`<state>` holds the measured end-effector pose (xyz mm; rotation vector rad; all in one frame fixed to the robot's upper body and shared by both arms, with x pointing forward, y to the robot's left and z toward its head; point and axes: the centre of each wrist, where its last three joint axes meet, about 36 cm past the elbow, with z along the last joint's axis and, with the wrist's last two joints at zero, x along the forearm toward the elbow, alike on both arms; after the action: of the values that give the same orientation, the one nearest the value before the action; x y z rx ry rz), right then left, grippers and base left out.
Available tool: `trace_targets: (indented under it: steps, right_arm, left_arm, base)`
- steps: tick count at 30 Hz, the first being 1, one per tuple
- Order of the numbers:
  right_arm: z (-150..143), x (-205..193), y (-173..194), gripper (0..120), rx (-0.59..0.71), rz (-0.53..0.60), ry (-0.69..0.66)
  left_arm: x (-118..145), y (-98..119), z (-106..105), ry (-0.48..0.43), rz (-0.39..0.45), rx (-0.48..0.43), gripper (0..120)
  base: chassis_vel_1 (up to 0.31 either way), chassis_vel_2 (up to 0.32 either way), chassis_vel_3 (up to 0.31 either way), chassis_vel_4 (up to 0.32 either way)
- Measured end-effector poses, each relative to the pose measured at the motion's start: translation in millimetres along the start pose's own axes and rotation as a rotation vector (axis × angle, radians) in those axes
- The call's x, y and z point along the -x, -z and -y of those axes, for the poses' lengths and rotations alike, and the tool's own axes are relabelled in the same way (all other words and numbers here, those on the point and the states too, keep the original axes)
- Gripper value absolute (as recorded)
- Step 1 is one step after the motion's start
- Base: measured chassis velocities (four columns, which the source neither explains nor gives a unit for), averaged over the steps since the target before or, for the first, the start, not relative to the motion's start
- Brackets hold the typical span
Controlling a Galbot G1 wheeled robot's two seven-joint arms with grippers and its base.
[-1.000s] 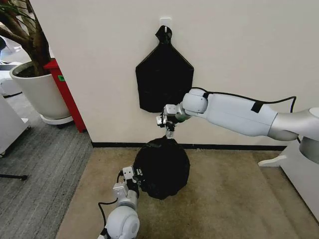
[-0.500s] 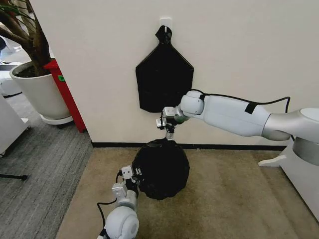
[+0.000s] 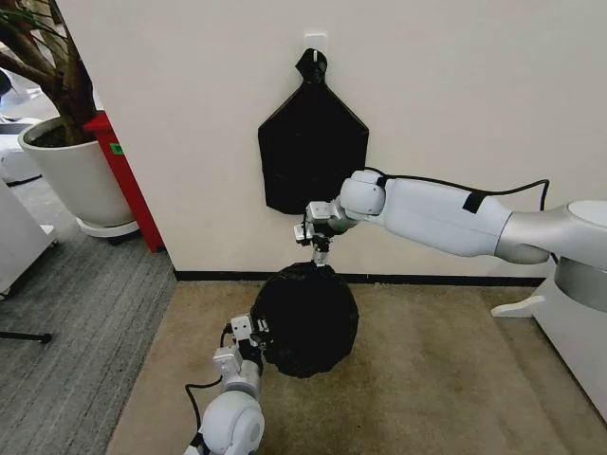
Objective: Place the garbage bag over the trash bin.
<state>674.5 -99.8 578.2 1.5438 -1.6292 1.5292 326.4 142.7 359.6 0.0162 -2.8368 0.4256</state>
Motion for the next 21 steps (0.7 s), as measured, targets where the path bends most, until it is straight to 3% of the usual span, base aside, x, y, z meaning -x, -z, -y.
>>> trace_targets:
  steps: [21]
  right_arm:
    - [6, 25, 11, 100, -0.015, 0.021, 0.001]
  left_arm:
    - [-4, 7, 4, -0.016, 0.026, -0.016, 1]
  base:
    - [0.000, 0.000, 0.000, 0.000]
